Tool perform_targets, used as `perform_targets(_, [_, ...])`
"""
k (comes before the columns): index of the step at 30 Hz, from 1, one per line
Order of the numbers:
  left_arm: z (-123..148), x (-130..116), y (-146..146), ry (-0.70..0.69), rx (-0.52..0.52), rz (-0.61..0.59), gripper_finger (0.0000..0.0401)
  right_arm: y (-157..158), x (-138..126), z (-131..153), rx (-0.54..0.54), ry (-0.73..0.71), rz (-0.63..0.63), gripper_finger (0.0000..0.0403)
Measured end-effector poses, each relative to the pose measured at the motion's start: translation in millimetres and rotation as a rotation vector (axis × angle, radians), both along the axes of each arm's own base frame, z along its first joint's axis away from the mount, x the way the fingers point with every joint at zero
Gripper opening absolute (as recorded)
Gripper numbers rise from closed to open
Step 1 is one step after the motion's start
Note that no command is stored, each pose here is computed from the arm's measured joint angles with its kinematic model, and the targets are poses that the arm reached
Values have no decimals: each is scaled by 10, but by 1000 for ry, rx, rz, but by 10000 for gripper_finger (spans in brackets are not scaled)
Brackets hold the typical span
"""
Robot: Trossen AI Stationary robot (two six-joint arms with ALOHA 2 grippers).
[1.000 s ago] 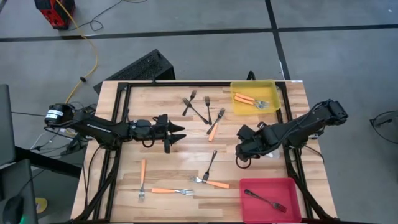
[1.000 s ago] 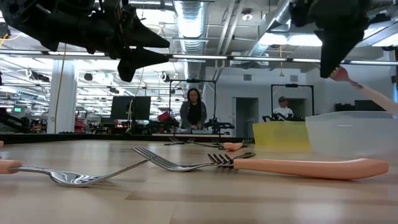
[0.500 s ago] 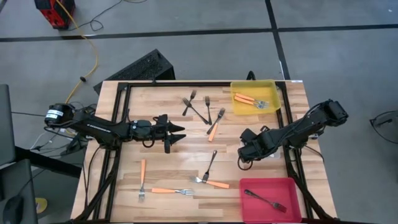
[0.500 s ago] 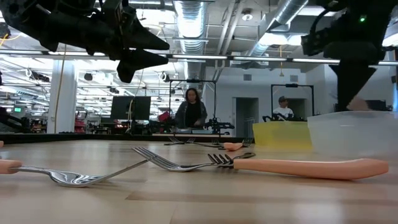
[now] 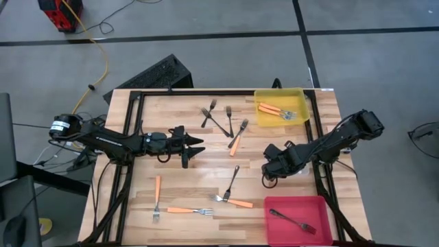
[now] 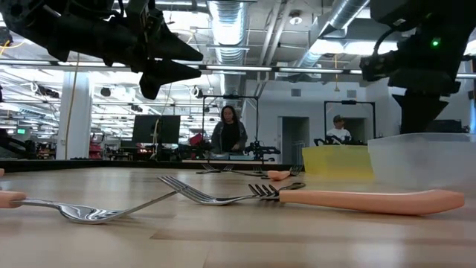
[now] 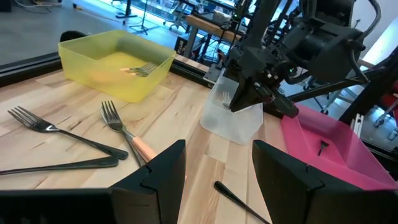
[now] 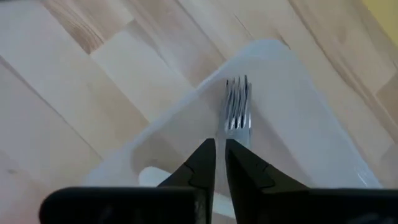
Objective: Sort silverware by color (type)
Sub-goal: Put the white fork into the transparent bin, then put the orange fork into the yellow bin
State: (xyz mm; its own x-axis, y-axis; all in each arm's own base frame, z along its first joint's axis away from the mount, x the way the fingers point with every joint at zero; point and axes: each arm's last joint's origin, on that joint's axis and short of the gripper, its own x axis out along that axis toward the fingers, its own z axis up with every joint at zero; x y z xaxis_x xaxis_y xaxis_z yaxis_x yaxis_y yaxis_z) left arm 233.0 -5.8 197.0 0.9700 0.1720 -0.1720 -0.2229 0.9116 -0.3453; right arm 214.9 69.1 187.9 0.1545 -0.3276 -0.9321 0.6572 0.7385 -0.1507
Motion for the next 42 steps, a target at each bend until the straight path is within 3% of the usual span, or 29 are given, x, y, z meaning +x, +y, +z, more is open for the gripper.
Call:
perform_targets(5, [-1,0,0,3,16,-2,169,6,3,-43,19,-8,18,74])
perform_targets(10, [-7,-2,5,15,45,11,179,11,5,-44,28,4,50,124])
perform_targets(13, [-17,1,-29,37,140,-131,187,28,38,20,42,9,102,168])
perform_targets(17, [14,32,-171,74,157,-368,193,61,121,190,57,-34,158,215])
perform_targets(21, [-22,9,-397,368,179,-495,193,99,206,365,60,-74,216,231])
perform_targets(24, [0,-69,-489,631,143,-399,193,111,240,438,59,-94,240,229])
perform_targets(27, [76,-158,-541,783,-4,-213,194,107,250,457,52,-102,239,224])
perform_targets(30, [146,-232,-623,842,-187,-65,194,102,247,457,37,-100,237,220])
perform_targets(34, [155,-318,-762,871,-360,24,194,100,247,457,34,-101,236,219])
perform_targets(42, [91,-598,-954,996,-498,211,194,102,249,458,34,-103,236,219])
